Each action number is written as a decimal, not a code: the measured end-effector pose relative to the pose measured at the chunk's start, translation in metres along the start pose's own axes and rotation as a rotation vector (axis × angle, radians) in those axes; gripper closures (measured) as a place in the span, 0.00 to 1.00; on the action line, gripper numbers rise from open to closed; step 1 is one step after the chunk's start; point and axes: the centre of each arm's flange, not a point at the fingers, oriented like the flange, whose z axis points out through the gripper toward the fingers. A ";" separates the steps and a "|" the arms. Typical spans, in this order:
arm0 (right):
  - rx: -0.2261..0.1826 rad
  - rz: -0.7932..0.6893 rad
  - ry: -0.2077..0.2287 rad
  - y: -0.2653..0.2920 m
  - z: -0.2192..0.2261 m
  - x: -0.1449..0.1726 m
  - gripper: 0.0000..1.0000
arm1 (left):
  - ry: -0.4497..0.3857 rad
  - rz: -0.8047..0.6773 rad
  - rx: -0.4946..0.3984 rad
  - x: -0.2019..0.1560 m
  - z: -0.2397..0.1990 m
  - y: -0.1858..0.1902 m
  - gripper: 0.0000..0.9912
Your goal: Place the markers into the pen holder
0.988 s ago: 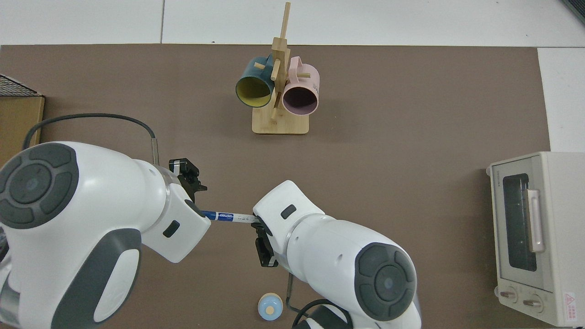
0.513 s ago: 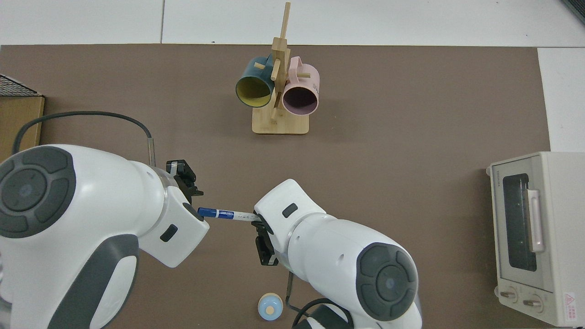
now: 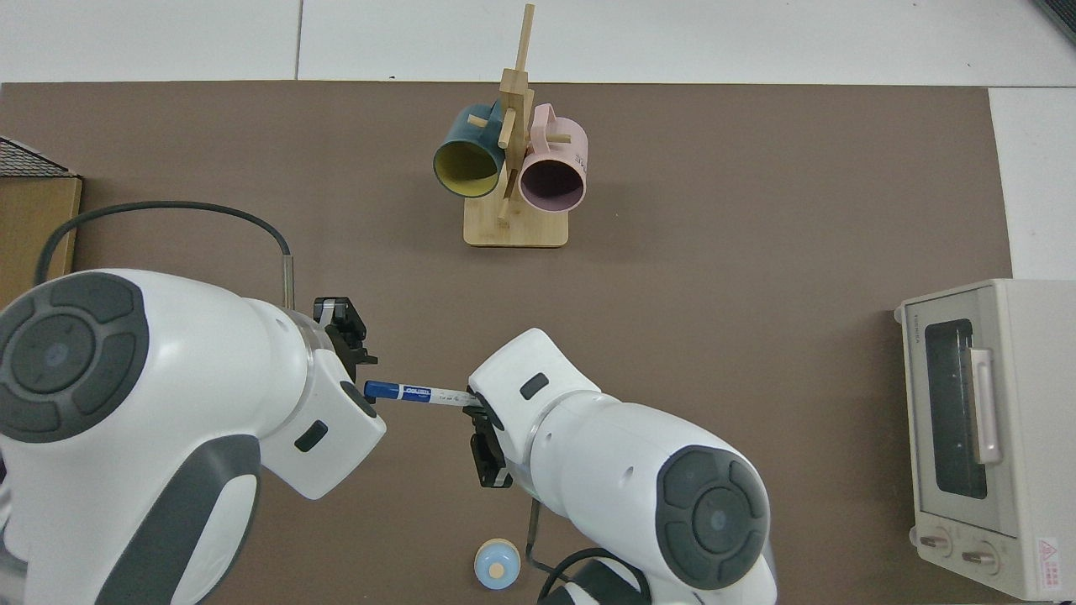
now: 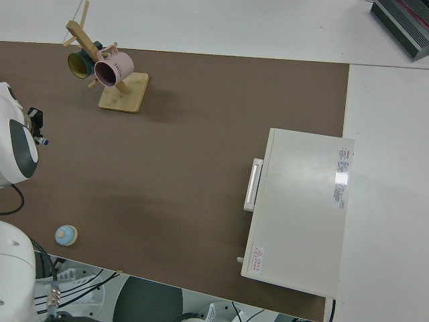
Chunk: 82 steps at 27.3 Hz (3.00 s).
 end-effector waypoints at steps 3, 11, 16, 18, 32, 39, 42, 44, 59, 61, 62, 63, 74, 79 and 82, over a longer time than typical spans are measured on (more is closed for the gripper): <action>0.000 0.000 0.000 0.000 0.000 0.000 0.83 | -0.005 0.048 0.005 0.002 -0.001 0.000 0.62; 0.000 0.000 0.000 0.000 0.000 0.000 0.83 | -0.032 0.175 0.024 0.015 -0.006 0.004 0.63; -0.006 0.012 0.000 0.003 -0.001 -0.002 0.83 | -0.034 0.199 0.021 0.016 -0.006 0.005 0.79; -0.006 0.014 0.000 0.003 -0.001 -0.002 0.83 | -0.034 0.200 0.022 0.016 -0.006 0.005 0.83; -0.005 0.017 0.000 0.002 0.000 -0.001 0.75 | -0.034 0.200 0.023 0.016 -0.006 0.005 0.83; -0.001 0.012 0.001 -0.003 0.001 0.002 0.40 | -0.034 0.200 0.023 0.015 -0.006 0.004 0.83; -0.001 0.013 0.001 -0.003 0.001 0.002 0.22 | -0.034 0.198 0.022 0.014 -0.006 0.004 0.83; -0.001 0.014 0.000 -0.003 0.001 0.002 0.10 | -0.036 0.196 0.021 0.012 -0.006 0.004 0.83; 0.071 0.053 -0.081 0.004 0.005 -0.021 0.00 | -0.334 0.181 -0.042 -0.066 -0.006 -0.008 0.83; 0.079 0.079 -0.095 0.006 0.000 -0.026 0.00 | -0.376 0.187 -0.055 -0.093 -0.010 -0.014 0.83; 0.079 0.096 -0.103 0.007 -0.004 -0.028 0.00 | -0.393 0.189 -0.060 -0.108 -0.012 -0.016 0.83; 0.080 0.113 -0.112 0.008 -0.008 -0.030 0.00 | -0.409 0.191 -0.065 -0.123 -0.015 -0.019 0.83; 0.080 0.358 -0.196 0.029 -0.082 -0.071 0.00 | -0.604 0.238 -0.085 -0.245 -0.065 -0.028 0.83; 0.034 0.456 -0.250 0.061 -0.129 -0.110 0.00 | -0.667 0.325 -0.054 -0.299 -0.090 -0.031 0.83; -0.002 0.524 -0.267 0.085 -0.152 -0.139 0.00 | -0.677 0.379 -0.041 -0.340 -0.096 -0.031 0.83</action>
